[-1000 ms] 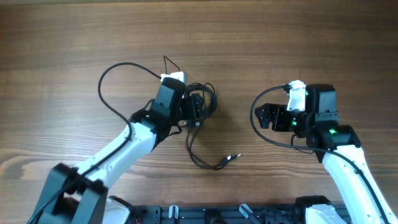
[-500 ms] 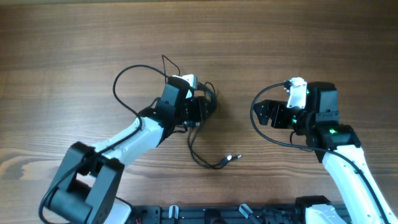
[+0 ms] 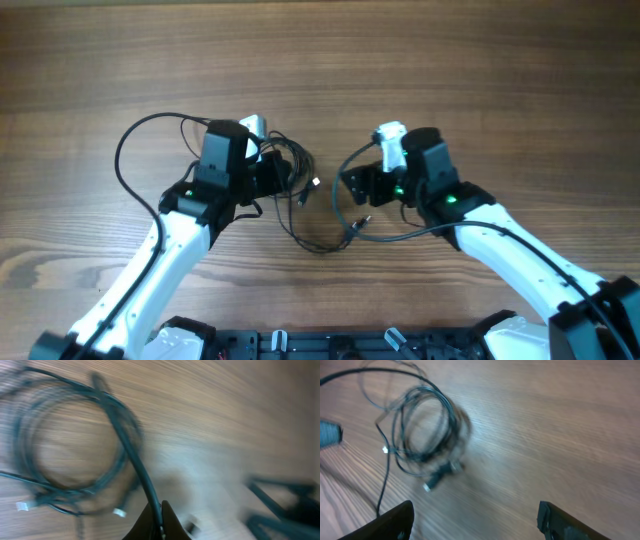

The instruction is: Untangle cables

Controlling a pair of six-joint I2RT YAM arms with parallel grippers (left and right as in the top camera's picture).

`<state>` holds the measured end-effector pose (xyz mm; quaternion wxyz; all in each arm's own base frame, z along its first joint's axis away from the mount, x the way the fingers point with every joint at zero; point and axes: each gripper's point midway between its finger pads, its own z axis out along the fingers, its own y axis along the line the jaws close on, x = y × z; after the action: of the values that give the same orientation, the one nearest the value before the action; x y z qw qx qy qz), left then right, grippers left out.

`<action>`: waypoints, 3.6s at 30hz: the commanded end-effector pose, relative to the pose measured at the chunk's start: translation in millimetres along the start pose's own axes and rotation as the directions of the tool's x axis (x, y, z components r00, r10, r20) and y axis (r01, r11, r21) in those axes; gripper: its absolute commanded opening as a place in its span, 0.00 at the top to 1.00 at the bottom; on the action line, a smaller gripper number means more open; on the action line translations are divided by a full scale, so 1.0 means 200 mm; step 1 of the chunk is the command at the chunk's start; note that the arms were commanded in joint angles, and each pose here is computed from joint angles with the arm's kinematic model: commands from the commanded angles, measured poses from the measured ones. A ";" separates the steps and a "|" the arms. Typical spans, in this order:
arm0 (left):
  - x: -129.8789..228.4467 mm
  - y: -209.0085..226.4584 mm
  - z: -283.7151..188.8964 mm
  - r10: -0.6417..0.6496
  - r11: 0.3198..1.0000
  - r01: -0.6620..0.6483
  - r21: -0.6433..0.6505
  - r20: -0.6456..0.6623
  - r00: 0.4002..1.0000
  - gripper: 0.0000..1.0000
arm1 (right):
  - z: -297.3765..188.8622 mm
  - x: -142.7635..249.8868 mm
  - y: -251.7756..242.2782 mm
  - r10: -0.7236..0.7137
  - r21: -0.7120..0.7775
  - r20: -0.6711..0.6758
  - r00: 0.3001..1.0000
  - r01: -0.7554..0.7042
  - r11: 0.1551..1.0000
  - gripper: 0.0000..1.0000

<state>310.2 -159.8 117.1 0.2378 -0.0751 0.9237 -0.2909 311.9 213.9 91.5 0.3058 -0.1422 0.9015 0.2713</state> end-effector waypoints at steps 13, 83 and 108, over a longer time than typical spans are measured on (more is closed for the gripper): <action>0.10 -0.55 -0.59 0.223 0.841 -0.259 0.476 0.132 0.966 0.96 | 0.26 -0.02 0.26 0.109 -0.266 0.003 0.994 -0.104 0.958 0.31; 0.15 0.08 0.17 -0.239 0.971 0.238 -0.028 -0.169 0.956 0.39 | -0.46 -0.44 0.38 0.176 -0.214 0.358 0.917 -0.103 0.971 0.96; 0.54 -0.27 0.23 -0.037 0.923 0.237 0.303 -0.545 0.838 0.52 | -0.52 -0.01 -0.41 0.441 0.420 0.329 0.835 -0.548 0.724 0.35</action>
<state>254.3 -254.4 71.6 -0.0113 -0.0467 0.8843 -0.4644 297.3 88.9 125.1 0.3319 0.2307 0.9064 0.1223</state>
